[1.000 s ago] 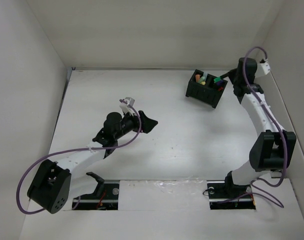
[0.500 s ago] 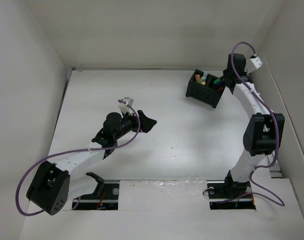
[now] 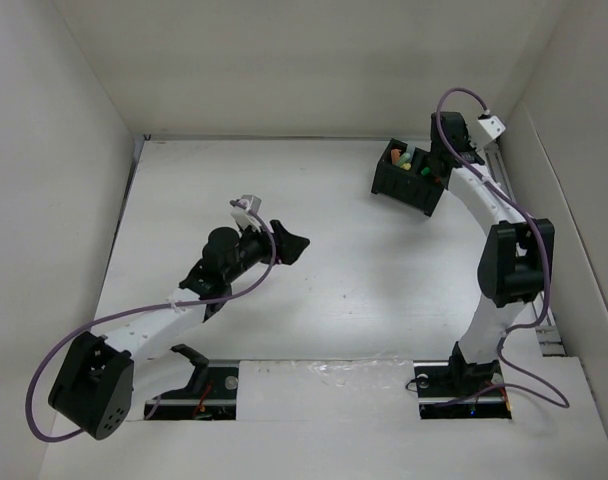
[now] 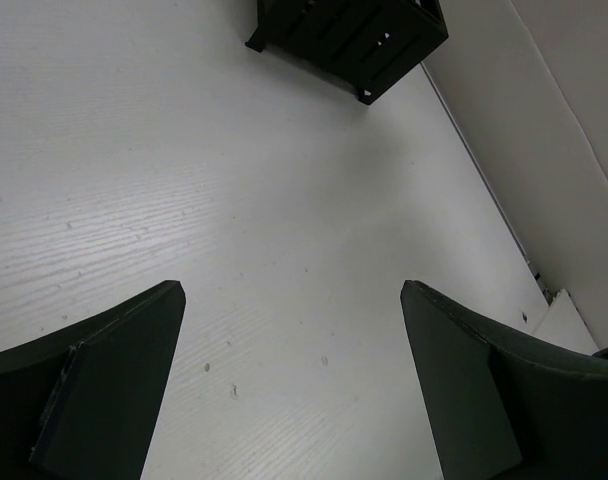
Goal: Sort the stationery into containers
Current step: Place the stationery in the storage box, then reset both arms
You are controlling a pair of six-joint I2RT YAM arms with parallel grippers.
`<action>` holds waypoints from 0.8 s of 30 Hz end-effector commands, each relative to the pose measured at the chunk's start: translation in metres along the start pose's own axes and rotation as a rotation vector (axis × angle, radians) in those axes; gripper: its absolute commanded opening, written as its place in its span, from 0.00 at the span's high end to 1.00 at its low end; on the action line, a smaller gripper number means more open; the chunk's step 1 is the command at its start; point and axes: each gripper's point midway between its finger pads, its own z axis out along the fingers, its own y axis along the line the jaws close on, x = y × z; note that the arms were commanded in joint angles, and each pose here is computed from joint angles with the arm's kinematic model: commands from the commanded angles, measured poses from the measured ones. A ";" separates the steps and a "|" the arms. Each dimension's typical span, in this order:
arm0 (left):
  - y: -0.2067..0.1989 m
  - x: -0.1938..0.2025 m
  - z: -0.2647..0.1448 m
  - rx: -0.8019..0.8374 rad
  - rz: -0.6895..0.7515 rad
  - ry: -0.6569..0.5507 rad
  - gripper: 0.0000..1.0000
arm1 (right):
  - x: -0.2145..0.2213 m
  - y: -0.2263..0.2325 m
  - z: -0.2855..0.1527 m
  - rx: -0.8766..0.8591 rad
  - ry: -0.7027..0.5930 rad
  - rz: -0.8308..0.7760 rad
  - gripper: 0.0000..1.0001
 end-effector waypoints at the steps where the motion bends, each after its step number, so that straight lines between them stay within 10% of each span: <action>1: -0.003 -0.006 -0.004 0.018 0.003 -0.030 0.13 | -0.017 0.001 -0.001 0.034 -0.061 0.033 0.94; 5: -0.003 -0.009 -0.004 0.023 0.004 -0.037 0.13 | -0.012 0.005 -0.003 0.030 -0.053 0.022 0.77; 10: -0.004 -0.011 -0.009 0.036 -0.002 -0.050 0.13 | -0.021 0.021 -0.023 -0.038 -0.028 0.051 0.00; 24: -0.012 -0.007 -0.008 0.107 -0.010 -0.044 0.01 | 0.020 0.058 -0.193 -0.544 0.242 0.135 0.00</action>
